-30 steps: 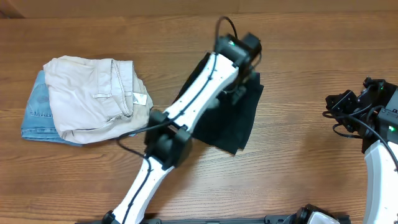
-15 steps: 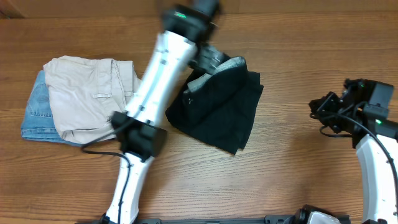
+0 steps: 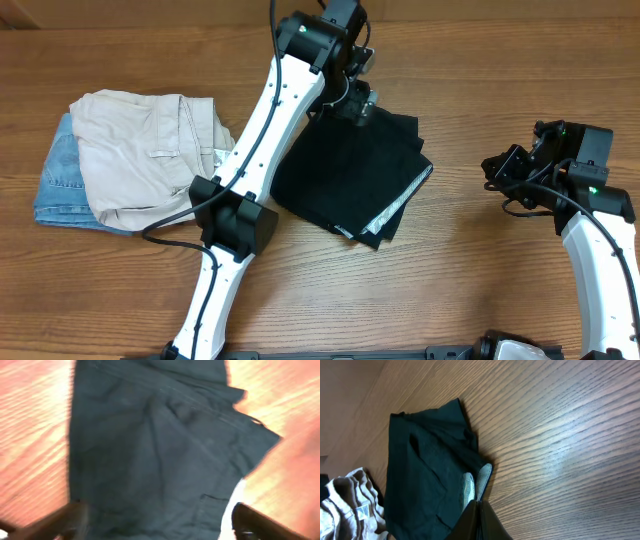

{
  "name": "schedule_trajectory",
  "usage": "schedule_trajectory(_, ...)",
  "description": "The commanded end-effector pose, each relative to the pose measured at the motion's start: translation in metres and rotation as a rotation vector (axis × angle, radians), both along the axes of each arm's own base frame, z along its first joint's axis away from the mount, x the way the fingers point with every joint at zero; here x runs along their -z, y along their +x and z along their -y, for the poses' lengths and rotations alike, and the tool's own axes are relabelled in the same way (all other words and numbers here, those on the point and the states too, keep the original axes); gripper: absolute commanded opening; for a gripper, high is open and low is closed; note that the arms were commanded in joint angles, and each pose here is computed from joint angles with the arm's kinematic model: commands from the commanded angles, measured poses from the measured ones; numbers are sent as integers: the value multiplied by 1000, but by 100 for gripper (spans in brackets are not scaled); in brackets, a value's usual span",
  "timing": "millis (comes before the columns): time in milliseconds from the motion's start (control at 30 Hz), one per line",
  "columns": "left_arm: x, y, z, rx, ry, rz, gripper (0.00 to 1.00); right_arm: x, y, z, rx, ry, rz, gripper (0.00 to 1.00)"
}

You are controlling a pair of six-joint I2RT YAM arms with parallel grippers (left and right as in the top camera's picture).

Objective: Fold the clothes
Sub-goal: 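Lift the folded black shorts with the left gripper onto the beige stack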

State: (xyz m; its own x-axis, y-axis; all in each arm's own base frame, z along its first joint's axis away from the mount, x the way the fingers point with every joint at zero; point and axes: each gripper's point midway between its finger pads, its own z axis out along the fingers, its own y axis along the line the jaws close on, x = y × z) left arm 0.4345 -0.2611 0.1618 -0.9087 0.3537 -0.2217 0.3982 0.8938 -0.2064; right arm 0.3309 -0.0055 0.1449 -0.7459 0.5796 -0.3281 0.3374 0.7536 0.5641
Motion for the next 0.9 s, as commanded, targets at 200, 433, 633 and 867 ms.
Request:
schedule_trajectory(200, 99, 16, -47, -22, -129, -287, 100, -2, 2, 1, -2, -11, 4, 5)
schedule_trajectory(433, 123, -5, -24, 203, -301, -365, 100, 0, -1, 0, -2, -7, -10, 5)
schedule_trajectory(633, 120, -18, -23, 221, -285, -409, 4, 0, -1, 0, -2, -8, -10, 5)
schedule_trajectory(867, 59, -14, -34, 176, -291, -324, 4, -1, -1, 0, -1, -7, -9, 5)
